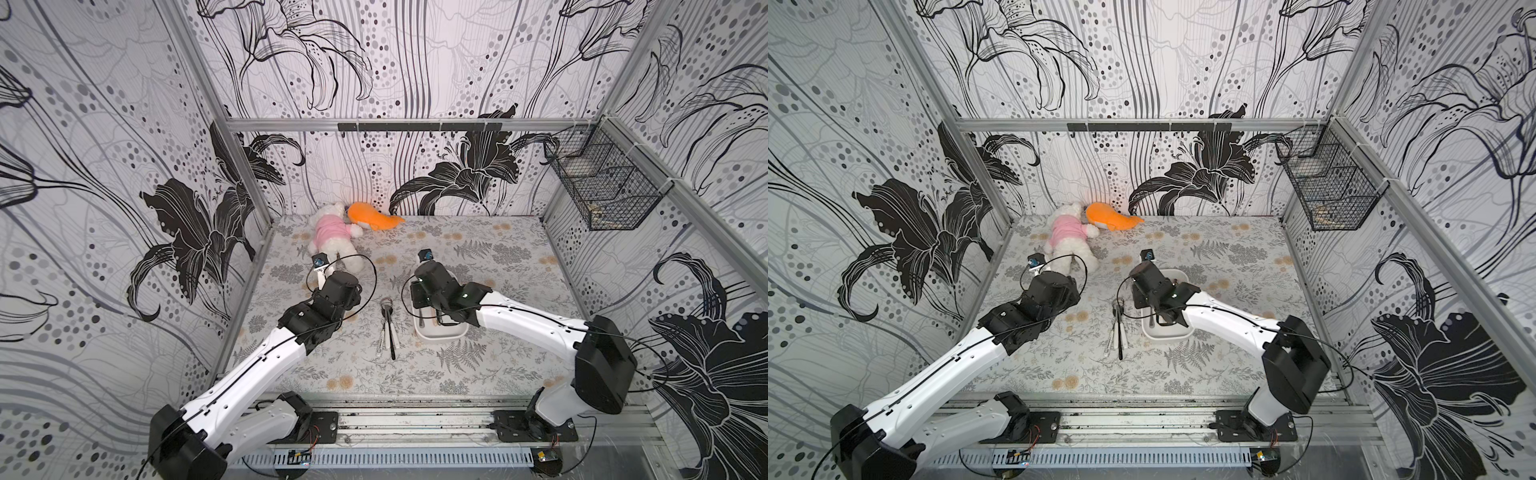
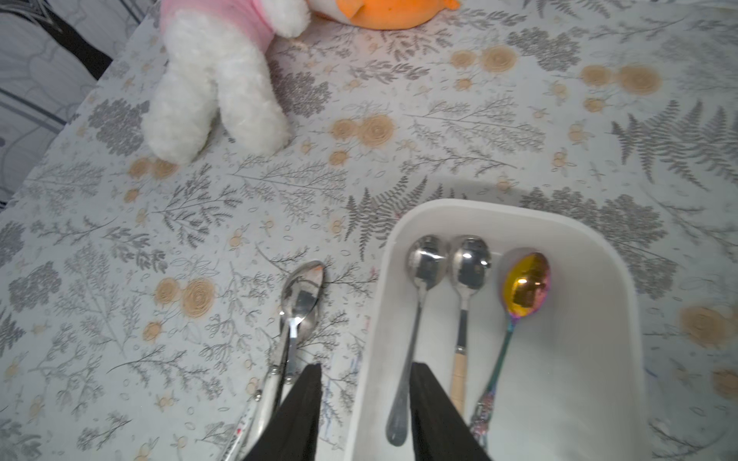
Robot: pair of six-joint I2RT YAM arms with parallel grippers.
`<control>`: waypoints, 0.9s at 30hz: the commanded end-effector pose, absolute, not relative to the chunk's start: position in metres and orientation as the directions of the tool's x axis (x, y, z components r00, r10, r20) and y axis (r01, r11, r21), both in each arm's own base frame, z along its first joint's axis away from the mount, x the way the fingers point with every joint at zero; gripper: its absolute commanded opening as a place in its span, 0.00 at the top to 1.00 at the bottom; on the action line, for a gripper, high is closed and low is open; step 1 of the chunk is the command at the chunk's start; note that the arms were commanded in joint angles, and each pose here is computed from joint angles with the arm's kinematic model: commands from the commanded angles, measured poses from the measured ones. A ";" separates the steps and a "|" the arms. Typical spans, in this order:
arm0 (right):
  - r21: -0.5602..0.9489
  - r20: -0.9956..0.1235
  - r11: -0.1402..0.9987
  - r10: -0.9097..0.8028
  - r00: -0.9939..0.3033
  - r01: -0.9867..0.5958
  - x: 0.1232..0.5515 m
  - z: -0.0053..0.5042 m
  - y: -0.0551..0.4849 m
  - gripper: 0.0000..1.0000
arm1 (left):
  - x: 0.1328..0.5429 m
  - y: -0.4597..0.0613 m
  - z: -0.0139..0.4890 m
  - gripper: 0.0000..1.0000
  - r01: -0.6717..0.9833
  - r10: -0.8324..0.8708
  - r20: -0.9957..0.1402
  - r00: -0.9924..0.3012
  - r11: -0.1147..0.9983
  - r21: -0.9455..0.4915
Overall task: Put the spoon into the storage box
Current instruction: Pick up the spoon from the center of the board.
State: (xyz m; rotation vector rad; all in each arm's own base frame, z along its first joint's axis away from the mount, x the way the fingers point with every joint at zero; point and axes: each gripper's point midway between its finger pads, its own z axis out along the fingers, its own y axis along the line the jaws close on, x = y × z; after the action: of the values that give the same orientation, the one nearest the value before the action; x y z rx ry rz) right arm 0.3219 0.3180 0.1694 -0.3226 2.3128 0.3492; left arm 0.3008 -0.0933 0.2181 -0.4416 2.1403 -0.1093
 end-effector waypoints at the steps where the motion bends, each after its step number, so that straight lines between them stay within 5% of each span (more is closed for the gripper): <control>1: 0.118 -0.663 0.927 -0.192 -0.724 -0.355 0.307 0.149 0.342 0.59 | 0.291 -0.082 0.221 0.41 -0.272 -0.319 -0.787 -0.527 0.941 -0.200; 10: 0.110 -0.556 0.901 -0.294 -0.778 -0.420 0.285 0.102 0.394 0.60 | 0.266 -0.054 0.221 0.39 -0.299 -0.294 -0.811 -0.505 0.942 -0.155; 27: 0.019 -0.467 0.928 -0.320 -0.824 -0.371 0.273 0.056 0.373 0.73 | 0.270 -0.054 0.211 0.38 -0.292 -0.294 -0.801 -0.521 0.944 -0.157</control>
State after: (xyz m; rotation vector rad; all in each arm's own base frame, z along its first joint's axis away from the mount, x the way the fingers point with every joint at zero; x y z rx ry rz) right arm 0.2781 0.3865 0.0707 -0.5058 2.5799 0.2402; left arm 0.2693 -0.0542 0.2097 -0.4205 2.1605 0.0128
